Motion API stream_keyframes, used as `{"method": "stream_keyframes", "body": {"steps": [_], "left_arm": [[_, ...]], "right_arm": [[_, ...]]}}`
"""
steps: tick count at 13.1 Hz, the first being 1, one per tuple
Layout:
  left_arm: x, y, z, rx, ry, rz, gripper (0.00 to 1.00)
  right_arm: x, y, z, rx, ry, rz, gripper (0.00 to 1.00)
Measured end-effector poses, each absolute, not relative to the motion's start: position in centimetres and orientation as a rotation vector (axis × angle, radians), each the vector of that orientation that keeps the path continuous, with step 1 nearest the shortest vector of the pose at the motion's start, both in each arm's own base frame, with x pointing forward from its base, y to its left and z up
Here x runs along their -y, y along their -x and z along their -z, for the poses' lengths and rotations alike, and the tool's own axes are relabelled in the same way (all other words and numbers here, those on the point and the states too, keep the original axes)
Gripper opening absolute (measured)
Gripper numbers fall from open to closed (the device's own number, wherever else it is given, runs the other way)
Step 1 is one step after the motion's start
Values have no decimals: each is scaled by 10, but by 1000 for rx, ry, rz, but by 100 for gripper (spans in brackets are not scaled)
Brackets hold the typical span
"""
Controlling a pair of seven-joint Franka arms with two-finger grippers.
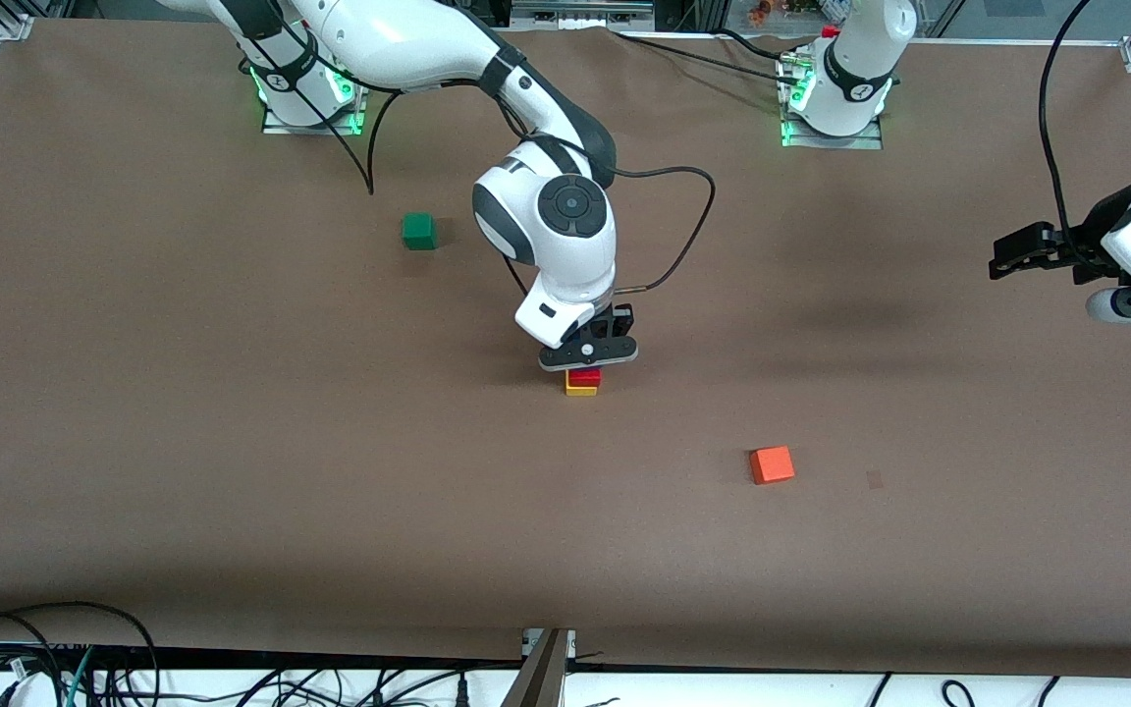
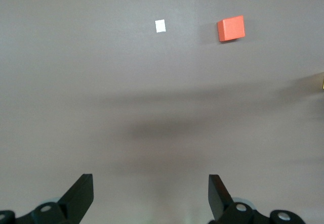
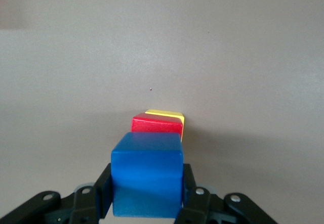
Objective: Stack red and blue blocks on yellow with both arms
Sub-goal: 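Lower the blue cube onto the red cube and open the right gripper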
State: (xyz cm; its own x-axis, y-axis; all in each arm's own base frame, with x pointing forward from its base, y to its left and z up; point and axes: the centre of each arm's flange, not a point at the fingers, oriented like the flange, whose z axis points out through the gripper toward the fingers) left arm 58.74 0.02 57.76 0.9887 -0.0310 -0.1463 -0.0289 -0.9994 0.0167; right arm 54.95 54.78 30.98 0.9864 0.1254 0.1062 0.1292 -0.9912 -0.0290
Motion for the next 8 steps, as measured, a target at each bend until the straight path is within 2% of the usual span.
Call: {"method": "stream_keyframes", "body": {"steps": [6,8], "left_arm": [[-1,-588,-577,45,-3118,232,100],[-1,-588,-576,43,-3118,232,100]], "right_arm": [[-548,-550,-308,201,3098,162,59],[-547,-550,-308,200,3100,162,70]]}}
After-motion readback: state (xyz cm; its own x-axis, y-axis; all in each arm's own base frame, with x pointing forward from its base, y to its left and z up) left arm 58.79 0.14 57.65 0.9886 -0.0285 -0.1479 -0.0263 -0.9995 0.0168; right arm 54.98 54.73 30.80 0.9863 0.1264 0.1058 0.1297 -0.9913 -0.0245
